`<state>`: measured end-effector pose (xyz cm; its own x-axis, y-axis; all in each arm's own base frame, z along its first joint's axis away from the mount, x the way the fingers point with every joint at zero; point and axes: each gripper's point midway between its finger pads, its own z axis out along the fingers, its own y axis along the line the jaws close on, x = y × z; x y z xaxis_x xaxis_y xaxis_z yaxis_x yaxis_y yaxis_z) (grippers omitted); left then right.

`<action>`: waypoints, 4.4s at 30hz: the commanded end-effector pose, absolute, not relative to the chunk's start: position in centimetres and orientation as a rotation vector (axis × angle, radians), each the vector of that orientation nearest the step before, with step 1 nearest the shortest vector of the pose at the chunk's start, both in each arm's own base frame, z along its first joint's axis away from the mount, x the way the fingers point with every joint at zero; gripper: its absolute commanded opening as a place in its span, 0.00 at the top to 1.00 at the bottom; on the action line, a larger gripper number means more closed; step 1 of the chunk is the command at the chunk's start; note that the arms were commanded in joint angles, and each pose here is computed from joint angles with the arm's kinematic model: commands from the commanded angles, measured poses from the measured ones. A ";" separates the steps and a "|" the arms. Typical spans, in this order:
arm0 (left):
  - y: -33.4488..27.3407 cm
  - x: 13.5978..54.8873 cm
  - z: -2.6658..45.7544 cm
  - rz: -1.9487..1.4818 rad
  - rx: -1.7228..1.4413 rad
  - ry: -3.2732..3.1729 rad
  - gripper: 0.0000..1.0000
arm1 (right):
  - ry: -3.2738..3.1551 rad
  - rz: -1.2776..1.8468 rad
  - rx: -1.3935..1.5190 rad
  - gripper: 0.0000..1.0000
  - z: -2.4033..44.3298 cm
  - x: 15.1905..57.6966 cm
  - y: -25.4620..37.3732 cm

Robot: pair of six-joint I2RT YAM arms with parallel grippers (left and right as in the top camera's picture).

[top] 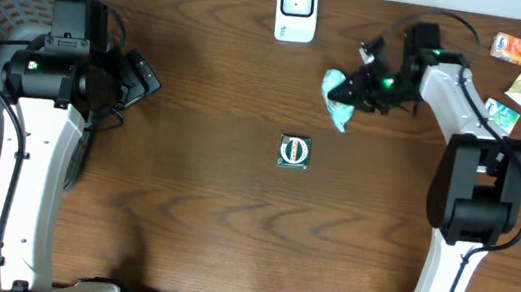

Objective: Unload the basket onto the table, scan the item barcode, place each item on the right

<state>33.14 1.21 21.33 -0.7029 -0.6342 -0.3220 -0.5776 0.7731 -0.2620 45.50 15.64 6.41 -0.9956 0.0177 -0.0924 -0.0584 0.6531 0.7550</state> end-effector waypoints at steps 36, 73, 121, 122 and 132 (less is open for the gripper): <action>1.6 33.1 21.3 -0.179 -0.931 2.566 0.02 | 3.015 1.048 0.015 0.53 4.8 41.6 7.6; 1.6 33.1 21.3 -0.179 -0.931 2.566 0.02 | 3.125 -0.161 -0.011 0.99 -1.0 42.6 9.0; 1.6 33.1 21.3 -0.179 -0.931 2.566 0.02 | 3.181 -0.242 -0.207 0.99 -2.0 40.5 11.0; 1.6 33.1 21.3 -0.179 -0.931 2.566 0.02 | 3.178 -0.240 -0.207 0.99 -1.3 40.5 11.0; 1.6 33.1 21.3 -0.179 -0.931 2.566 0.02 | 3.041 -0.175 -0.193 0.91 8.4 41.9 11.1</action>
